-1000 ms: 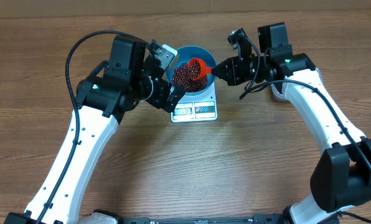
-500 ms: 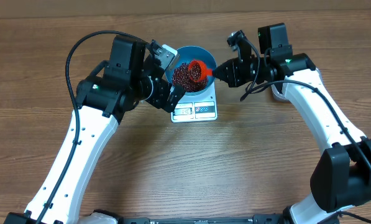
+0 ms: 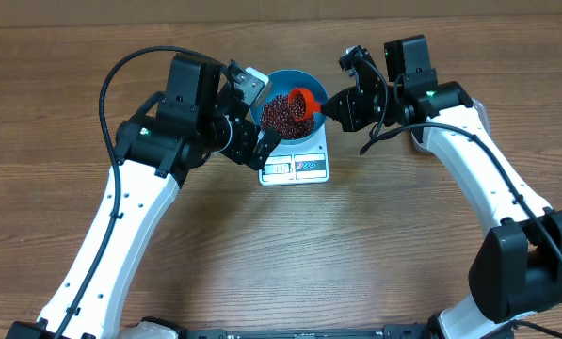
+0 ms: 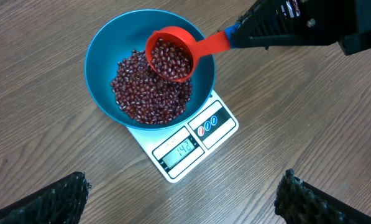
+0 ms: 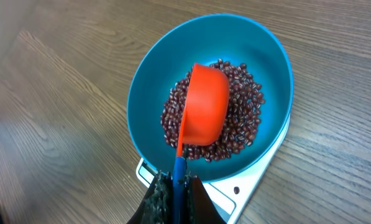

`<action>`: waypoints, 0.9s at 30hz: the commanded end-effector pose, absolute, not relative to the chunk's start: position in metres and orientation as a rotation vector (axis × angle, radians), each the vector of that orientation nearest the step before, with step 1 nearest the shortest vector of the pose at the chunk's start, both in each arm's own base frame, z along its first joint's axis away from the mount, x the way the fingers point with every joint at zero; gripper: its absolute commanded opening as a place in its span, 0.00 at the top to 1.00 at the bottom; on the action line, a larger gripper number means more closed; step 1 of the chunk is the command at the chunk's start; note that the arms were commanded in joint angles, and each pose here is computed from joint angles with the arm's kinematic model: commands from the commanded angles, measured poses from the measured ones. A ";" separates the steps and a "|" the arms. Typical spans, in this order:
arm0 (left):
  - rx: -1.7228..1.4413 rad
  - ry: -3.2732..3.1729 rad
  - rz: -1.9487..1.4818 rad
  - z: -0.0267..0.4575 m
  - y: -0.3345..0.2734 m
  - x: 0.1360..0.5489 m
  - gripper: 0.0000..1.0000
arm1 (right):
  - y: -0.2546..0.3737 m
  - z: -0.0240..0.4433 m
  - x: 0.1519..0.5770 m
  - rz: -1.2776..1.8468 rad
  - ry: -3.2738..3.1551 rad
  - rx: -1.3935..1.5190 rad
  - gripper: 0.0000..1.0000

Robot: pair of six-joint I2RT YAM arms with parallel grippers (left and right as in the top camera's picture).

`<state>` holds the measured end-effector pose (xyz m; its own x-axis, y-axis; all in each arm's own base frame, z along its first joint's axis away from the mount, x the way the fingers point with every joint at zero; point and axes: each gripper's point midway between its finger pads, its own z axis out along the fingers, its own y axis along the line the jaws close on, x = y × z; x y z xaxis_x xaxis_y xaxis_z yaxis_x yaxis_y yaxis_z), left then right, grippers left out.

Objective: Scoop item into bowl and weigh 150g on scale
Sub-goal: 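Tilt the scoop with the right gripper to pour beans into bowl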

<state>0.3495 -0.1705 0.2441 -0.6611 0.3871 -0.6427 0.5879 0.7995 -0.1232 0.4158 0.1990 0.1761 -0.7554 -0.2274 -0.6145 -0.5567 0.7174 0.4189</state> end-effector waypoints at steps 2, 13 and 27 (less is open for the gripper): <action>0.744 2.318 -0.438 0.259 -0.173 0.347 0.00 | 0.205 0.204 0.414 0.787 2.290 -0.691 0.96; 0.744 2.318 -0.438 0.259 -0.173 0.347 0.00 | 0.206 0.200 0.412 0.756 2.334 -0.649 0.96; 0.744 2.318 -0.438 0.259 -0.173 0.347 0.00 | 0.205 0.198 0.416 0.728 2.357 -0.588 0.96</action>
<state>0.3495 -0.1705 0.2441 -0.6611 0.3871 -0.6427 0.5879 0.7995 -0.1232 0.4114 0.2055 0.1697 -0.7581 -0.2570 -0.5994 -0.5517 0.7427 0.3794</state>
